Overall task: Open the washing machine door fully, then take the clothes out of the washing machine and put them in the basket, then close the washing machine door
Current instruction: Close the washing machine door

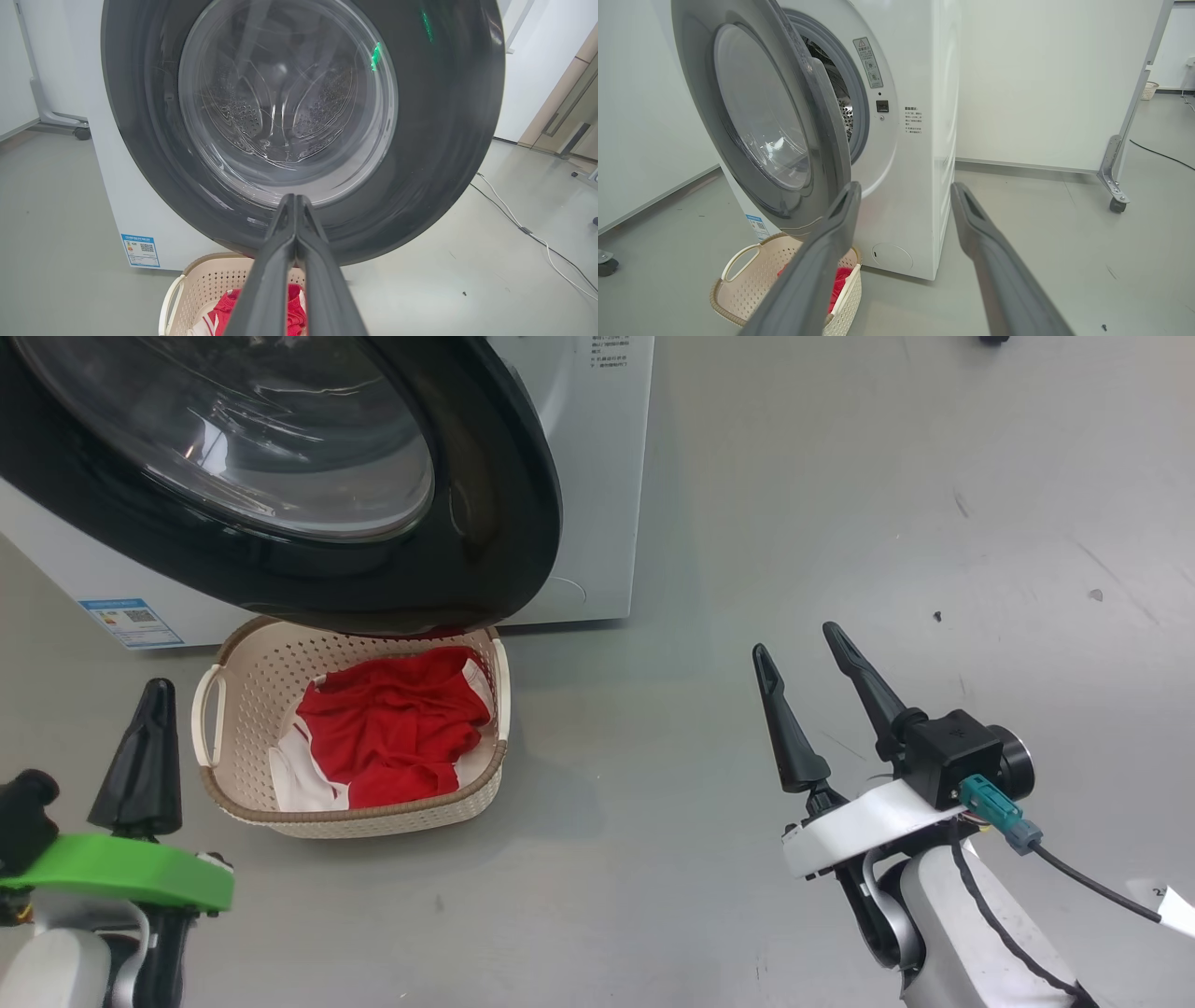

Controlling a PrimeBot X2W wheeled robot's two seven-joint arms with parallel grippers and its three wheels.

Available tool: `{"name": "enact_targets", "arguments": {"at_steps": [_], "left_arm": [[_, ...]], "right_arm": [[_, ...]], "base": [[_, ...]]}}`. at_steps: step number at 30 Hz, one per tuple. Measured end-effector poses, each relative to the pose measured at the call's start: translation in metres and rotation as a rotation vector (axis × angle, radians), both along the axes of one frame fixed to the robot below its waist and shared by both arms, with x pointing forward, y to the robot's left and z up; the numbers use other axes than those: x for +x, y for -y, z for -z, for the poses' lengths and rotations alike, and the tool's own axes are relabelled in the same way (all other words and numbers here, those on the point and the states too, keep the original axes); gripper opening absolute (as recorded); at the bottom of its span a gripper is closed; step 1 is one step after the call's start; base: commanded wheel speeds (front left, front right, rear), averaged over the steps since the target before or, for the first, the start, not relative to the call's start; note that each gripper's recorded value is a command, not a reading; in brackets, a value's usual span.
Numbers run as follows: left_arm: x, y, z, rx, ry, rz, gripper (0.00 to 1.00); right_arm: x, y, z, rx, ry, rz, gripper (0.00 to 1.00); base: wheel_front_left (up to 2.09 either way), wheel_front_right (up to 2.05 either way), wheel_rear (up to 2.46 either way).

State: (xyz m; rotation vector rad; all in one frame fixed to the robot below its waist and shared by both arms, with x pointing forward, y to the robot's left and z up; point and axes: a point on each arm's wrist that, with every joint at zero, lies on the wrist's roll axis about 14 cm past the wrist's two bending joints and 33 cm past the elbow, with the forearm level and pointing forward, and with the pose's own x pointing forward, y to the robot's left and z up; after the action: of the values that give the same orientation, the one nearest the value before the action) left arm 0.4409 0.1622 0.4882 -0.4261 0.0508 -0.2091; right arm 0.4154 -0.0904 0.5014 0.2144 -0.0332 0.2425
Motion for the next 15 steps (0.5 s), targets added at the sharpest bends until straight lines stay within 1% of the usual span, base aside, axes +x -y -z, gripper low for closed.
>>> {"name": "enact_targets", "arguments": {"at_steps": [8, 9, 10, 11, 15], "left_arm": [[-0.017, 0.007, 0.015, 0.044, -0.006, 0.013, 0.0], [-0.018, 0.008, 0.016, 0.049, -0.009, 0.016, 0.07], [-0.019, 0.009, 0.018, 0.052, -0.013, 0.02, 0.48], [-0.02, 0.01, 0.019, 0.058, -0.015, 0.025, 1.0], [-0.024, 0.012, 0.022, 0.072, -0.017, 0.028, 1.0]], "right_arm": [[-0.002, 0.003, -0.002, -0.002, 0.006, 0.007, 1.0], [-0.002, 0.004, -0.002, -0.002, 0.006, 0.009, 1.0], [-0.002, 0.005, -0.002, -0.002, 0.006, 0.011, 1.0], [-0.002, 0.005, -0.002, -0.002, 0.006, 0.014, 1.0], [-0.005, 0.008, -0.001, -0.001, 0.003, 0.022, 1.0]], "base": [[0.0, 0.0, 0.0], [0.0, 0.0, 0.0], [0.0, 0.0, 0.0], [0.0, 0.0, 0.0], [0.0, 0.0, 0.0]]}}
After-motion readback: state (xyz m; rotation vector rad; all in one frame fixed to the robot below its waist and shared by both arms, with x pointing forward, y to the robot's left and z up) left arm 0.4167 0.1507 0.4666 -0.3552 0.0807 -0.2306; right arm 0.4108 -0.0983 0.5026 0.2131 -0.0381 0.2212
